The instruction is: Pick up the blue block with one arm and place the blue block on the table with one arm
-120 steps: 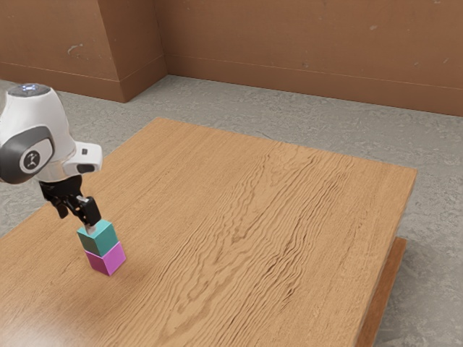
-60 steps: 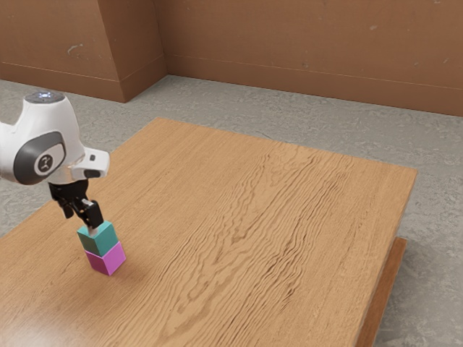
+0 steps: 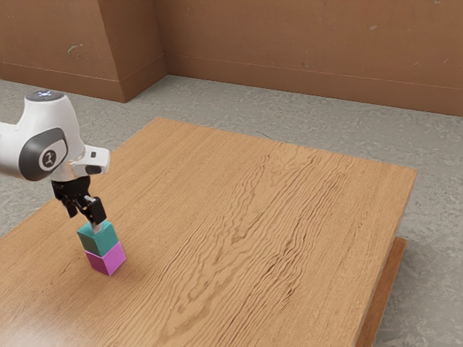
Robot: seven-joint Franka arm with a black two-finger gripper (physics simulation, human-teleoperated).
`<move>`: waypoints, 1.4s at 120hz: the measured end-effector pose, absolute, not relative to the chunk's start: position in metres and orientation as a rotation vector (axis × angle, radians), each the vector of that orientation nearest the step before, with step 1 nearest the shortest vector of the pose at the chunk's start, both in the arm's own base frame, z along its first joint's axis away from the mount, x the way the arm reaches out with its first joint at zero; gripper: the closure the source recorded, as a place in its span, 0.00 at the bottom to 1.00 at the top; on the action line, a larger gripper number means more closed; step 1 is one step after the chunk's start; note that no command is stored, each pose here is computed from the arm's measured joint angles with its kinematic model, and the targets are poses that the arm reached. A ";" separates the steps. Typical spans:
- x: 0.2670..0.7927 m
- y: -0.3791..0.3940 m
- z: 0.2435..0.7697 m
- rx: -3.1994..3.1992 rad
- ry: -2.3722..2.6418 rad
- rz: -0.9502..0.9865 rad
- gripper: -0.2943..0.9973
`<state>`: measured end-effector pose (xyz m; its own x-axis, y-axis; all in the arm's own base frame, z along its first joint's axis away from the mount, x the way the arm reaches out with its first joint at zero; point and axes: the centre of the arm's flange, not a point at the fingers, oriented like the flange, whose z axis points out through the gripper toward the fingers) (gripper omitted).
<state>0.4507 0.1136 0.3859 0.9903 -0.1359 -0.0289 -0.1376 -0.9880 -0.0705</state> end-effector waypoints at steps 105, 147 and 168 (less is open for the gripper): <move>0.460 0.116 0.366 -3.082 0.226 0.084 0.23; 0.464 0.119 0.356 -3.088 0.223 0.111 0.23; 0.465 0.119 0.354 -3.087 0.227 0.119 0.23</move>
<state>0.4650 0.1190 0.3537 0.9863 -0.1446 -0.0796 -0.1480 -0.9882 -0.0382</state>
